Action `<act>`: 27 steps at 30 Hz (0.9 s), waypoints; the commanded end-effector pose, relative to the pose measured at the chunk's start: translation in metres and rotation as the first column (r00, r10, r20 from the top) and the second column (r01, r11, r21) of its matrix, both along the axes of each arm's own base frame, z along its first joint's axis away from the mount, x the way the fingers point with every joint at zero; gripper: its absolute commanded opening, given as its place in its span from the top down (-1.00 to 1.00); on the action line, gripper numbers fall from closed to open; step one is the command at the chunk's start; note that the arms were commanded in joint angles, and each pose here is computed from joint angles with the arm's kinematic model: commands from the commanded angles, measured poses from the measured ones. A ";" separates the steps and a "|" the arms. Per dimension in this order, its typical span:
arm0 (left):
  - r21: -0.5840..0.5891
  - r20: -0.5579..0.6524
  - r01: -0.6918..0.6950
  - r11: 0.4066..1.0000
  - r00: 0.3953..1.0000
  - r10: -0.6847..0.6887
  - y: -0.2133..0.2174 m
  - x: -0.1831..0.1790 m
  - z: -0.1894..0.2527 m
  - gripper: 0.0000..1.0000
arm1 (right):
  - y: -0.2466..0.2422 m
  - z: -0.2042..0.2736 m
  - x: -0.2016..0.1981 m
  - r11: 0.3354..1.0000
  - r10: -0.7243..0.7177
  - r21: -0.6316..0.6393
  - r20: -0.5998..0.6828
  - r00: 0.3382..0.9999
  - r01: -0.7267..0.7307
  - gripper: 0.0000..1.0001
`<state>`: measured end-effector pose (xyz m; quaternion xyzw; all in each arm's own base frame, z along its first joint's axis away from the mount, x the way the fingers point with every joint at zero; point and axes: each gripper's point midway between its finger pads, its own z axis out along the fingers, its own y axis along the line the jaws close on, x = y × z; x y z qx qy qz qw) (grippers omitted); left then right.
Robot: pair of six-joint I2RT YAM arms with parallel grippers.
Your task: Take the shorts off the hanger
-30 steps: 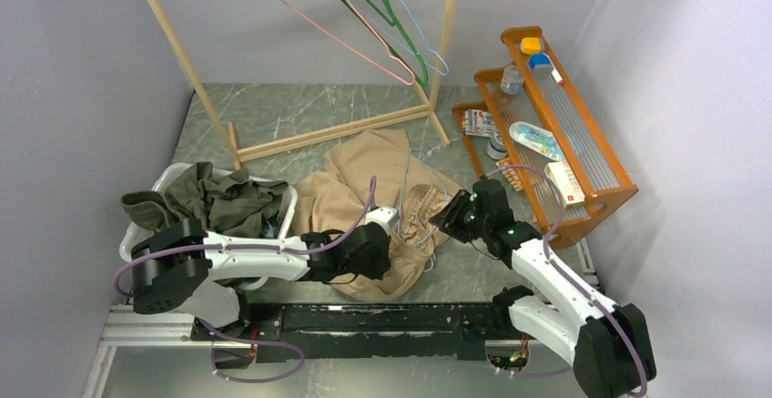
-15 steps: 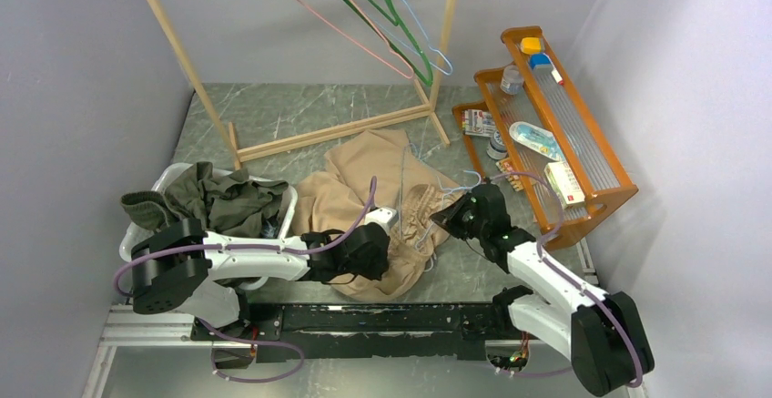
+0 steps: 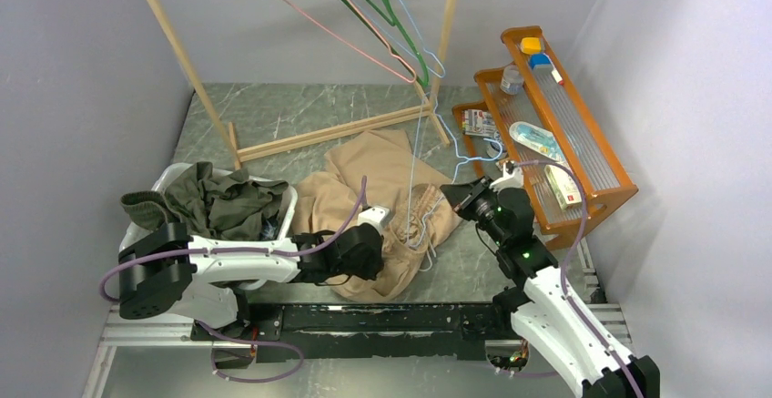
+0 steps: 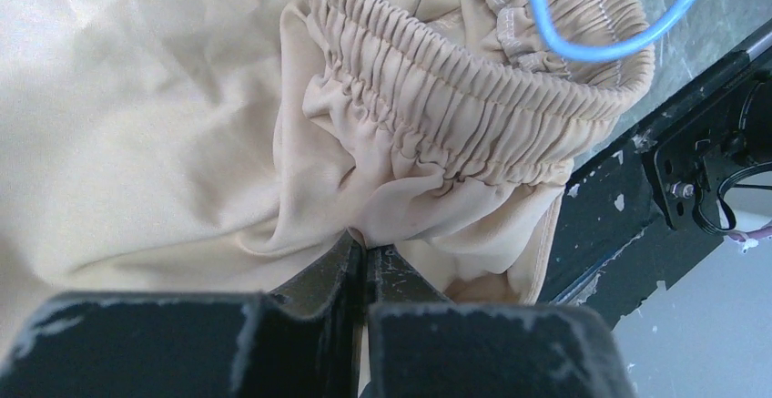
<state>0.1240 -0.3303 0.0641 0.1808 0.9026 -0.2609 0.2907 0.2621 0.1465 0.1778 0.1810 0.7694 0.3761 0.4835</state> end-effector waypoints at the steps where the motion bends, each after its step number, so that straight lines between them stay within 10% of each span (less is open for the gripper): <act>1: 0.013 -0.001 -0.010 1.000 1.000 0.010 0.007 -0.002 -0.001 0.86 | -0.018 0.027 0.013 0.994 -0.091 -0.057 0.090 0.992 0.096 1.00; 6: 0.015 0.017 -0.075 0.997 0.997 0.075 0.020 0.003 0.003 0.81 | -0.027 0.042 0.013 0.985 -0.112 -0.123 0.099 0.989 0.124 1.00; 11: -0.040 0.044 -0.114 0.993 0.992 0.116 0.024 0.008 0.023 -0.13 | -0.016 0.036 -0.008 0.993 -0.012 -0.119 0.048 0.999 0.018 1.00; 15: -0.109 0.117 -0.123 0.986 0.984 0.136 0.022 0.022 0.051 -0.49 | 0.005 0.026 -0.033 0.983 0.156 -0.101 0.017 0.988 -0.154 1.00; 27: -0.385 0.077 -0.233 0.893 0.956 0.282 0.030 0.091 0.128 -0.60 | 0.051 0.006 -0.083 0.853 0.522 -0.003 -0.053 0.851 -0.523 1.00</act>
